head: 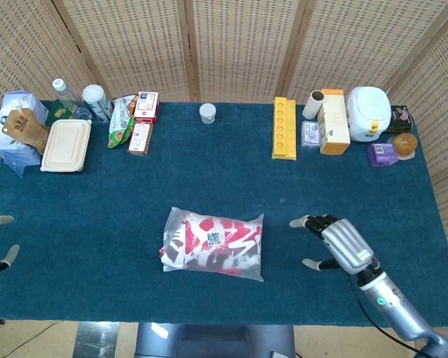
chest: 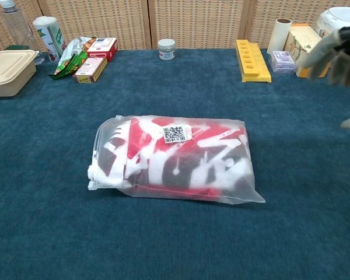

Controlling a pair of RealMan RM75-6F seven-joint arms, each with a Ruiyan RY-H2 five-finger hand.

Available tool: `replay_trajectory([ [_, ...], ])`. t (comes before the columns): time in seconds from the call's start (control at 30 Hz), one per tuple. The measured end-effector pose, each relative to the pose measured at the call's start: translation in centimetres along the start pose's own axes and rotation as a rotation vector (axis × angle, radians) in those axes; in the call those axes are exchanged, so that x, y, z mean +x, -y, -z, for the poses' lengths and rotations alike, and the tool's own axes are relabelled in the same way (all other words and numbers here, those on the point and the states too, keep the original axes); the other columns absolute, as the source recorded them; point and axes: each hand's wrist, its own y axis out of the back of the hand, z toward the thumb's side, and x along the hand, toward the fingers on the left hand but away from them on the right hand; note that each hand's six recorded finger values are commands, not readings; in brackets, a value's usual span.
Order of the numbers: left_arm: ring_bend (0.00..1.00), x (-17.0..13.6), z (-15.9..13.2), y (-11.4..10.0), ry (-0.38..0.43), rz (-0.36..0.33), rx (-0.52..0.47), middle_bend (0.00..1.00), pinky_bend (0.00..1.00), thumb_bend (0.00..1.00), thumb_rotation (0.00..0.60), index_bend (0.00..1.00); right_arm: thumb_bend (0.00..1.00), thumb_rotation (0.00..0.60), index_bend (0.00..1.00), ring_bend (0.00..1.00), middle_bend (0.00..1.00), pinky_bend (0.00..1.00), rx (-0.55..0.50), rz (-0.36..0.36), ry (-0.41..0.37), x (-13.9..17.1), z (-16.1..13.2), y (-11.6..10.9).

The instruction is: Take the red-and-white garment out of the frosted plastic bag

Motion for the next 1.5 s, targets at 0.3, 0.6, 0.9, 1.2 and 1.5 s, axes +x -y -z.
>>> replay_trajectory([
  [0.3, 0.28, 0.8, 0.7, -1.1, -0.008, -0.020, 0.024, 0.35, 0.35, 0.24, 0.600, 0.33, 0.04, 0.600, 0.03, 0.21, 0.16, 0.25, 0.044, -0.146, -0.107, -5.4, -4.7, 4.2],
  [0.6, 0.28, 1.3, 0.6, -1.2, 0.007, -0.018, 0.023, 0.35, 0.34, 0.24, 0.600, 0.33, 0.04, 0.600, 0.00, 0.15, 0.07, 0.21, 0.153, -0.207, -0.109, -8.1, -7.3, 7.9],
  [0.9, 0.28, 0.9, 0.8, -0.8, 0.000, -0.004, 0.011, 0.35, 0.34, 0.24, 0.600, 0.33, 0.04, 0.600, 0.00, 0.14, 0.06, 0.20, 0.279, -0.217, -0.071, -10.7, -7.8, 11.2],
  [1.2, 0.28, 0.7, 1.2, -0.7, -0.015, 0.001, 0.012, 0.35, 0.34, 0.24, 0.600, 0.33, 0.03, 0.600, 0.00, 0.14, 0.07, 0.18, 0.403, -0.172, -0.034, -13.7, -5.9, 10.6],
  [1.5, 0.28, 1.0, 1.1, -0.4, -0.010, 0.009, 0.008, 0.35, 0.34, 0.24, 0.600, 0.33, 0.04, 0.600, 0.00, 0.16, 0.10, 0.14, 0.425, -0.218, -0.072, -14.8, -6.3, 8.3],
])
